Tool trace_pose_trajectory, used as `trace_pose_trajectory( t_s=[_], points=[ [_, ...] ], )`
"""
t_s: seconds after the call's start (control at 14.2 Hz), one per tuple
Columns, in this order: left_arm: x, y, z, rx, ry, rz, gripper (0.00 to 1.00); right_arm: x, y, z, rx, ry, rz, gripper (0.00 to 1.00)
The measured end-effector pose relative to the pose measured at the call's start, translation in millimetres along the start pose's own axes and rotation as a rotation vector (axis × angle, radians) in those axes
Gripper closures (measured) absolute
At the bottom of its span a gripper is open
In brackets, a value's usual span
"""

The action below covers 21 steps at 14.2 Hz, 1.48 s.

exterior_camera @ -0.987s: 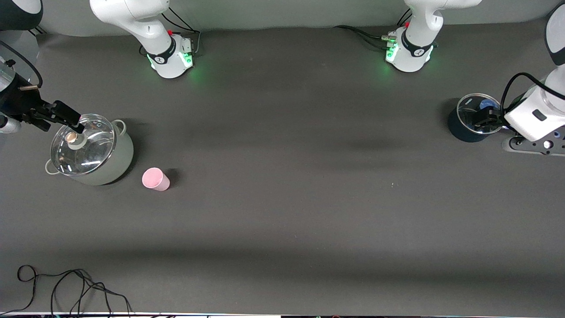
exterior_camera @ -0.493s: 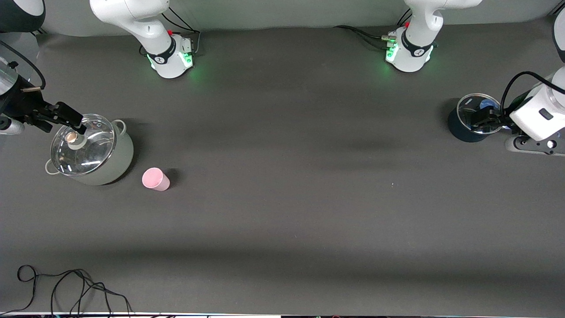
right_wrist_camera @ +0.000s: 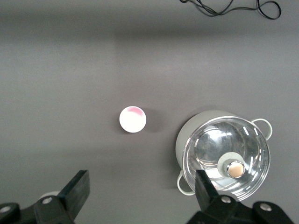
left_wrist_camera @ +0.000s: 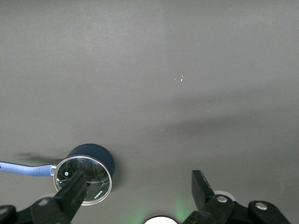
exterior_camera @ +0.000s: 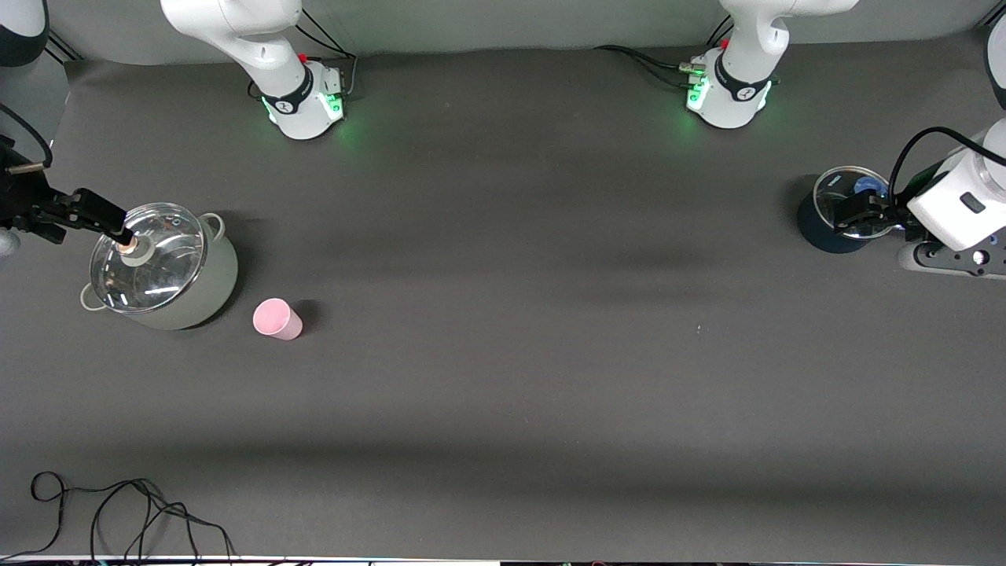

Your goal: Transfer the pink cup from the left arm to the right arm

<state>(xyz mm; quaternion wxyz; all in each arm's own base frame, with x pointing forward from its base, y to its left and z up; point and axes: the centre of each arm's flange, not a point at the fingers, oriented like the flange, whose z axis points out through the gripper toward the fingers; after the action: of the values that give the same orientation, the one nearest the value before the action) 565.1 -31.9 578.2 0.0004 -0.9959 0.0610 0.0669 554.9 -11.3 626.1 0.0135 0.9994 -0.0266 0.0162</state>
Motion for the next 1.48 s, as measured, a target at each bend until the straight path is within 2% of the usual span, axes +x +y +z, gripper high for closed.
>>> trace_pose_trajectory(
  t_s=[0.42, 1.48],
  points=[
    [1.7, 1.0, 3.7, -0.014, 0.005, 0.000, 0.00, -3.6, -4.5, -26.8, 0.001, 0.010, -0.008, 0.00],
    [1.1, -1.5, 4.1, -0.011, 0.002, -0.004, 0.00, -4.1, -15.7, -21.3, 0.000, -0.017, -0.028, 0.00]
  ],
)
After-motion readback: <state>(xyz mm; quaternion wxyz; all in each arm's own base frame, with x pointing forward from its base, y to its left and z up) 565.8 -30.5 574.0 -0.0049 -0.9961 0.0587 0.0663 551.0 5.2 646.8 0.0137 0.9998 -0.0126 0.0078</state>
